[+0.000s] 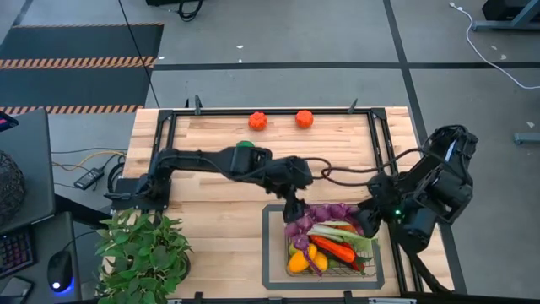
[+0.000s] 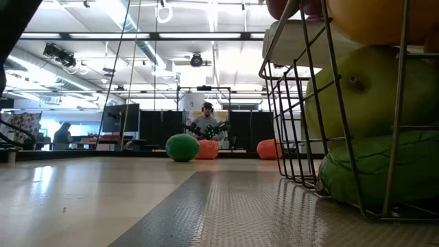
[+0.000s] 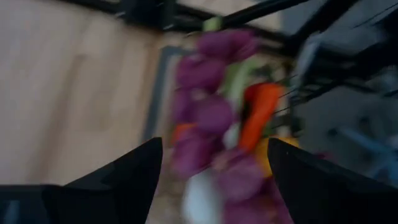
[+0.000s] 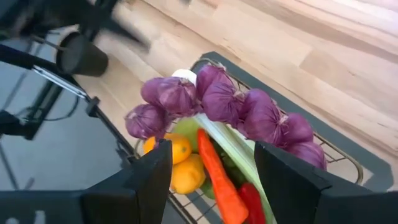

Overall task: Build produce basket
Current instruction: Put the left tangerine into the wire basket

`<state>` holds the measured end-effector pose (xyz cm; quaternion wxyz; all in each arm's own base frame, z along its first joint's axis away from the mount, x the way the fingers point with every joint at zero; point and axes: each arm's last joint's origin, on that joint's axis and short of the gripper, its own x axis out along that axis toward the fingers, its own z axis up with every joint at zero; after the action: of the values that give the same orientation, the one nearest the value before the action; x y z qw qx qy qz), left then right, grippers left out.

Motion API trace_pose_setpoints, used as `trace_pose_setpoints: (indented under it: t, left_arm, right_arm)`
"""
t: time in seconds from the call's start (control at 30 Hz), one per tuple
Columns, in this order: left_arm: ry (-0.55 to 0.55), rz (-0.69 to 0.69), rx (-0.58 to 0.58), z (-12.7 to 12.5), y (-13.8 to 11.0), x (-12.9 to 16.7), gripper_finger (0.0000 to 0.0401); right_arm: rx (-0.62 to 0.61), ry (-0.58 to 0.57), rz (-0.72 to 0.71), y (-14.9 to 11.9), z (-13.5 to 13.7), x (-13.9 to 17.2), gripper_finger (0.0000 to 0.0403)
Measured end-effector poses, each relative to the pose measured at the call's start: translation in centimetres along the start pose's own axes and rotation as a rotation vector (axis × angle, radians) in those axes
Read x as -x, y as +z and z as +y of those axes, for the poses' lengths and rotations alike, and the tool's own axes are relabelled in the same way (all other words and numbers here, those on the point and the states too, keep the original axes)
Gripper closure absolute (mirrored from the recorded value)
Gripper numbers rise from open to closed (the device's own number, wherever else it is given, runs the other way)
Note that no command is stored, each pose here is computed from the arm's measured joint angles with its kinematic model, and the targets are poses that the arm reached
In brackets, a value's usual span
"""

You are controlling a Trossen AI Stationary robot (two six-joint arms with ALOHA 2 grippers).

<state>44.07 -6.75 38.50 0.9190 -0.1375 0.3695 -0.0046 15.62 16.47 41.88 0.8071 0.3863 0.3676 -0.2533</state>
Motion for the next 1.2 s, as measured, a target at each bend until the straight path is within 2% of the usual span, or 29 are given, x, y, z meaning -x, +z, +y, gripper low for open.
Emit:
trace_pose_setpoints:
  t: [0.13, 0.3, 0.47, 0.6, 0.8, 0.97, 1.03, 1.13, 1.2]
  left_arm:
    - [0.114, 0.08, 0.003, 2.4, -0.3, 1.0, 0.0106]
    - [0.197, 0.202, -0.003, 5.6, -0.7, 1.6, 0.0111]
    - [0.243, 0.219, -0.004, 8.9, -0.2, 2.0, 0.0122]
    - [0.291, 0.218, 0.039, 12.0, 0.4, 2.6, 0.0132]
    - [0.396, 0.287, 0.186, 18.4, -0.3, 3.1, 0.0143]
    - [0.514, 0.434, 0.425, 24.6, -3.4, 2.4, 0.0142]
    - [0.544, 0.478, 0.488, 26.5, -4.8, 1.9, 0.0138]
    - [0.563, 0.524, 0.53, 28.5, -6.3, 1.5, 0.0131]
    - [0.573, 0.496, 0.501, 29.5, -6.5, 1.2, 0.0126]
  right_arm:
    - [0.016, -0.034, 0.016, -0.3, 0.5, -0.9, 0.017]
    - [-0.007, -0.033, 0.001, -0.5, 0.6, -1.0, 0.017]
    - [-0.001, -0.022, 0.0, -0.9, 0.6, -0.7, 0.017]
    - [-0.006, -0.011, 0.0, -1.3, 0.5, -0.4, 0.017]
    - [0.018, 0.018, -0.042, -1.7, 0.4, 0.0, 0.017]
    - [0.066, 0.029, -0.09, -1.6, 0.5, 0.0, 0.017]
    - [0.073, 0.028, -0.105, -1.5, 0.5, -0.1, 0.017]
    - [0.076, 0.022, -0.126, -1.1, 0.6, -0.3, 0.017]
    - [0.088, 0.012, -0.135, -0.8, 0.6, -0.5, 0.017]
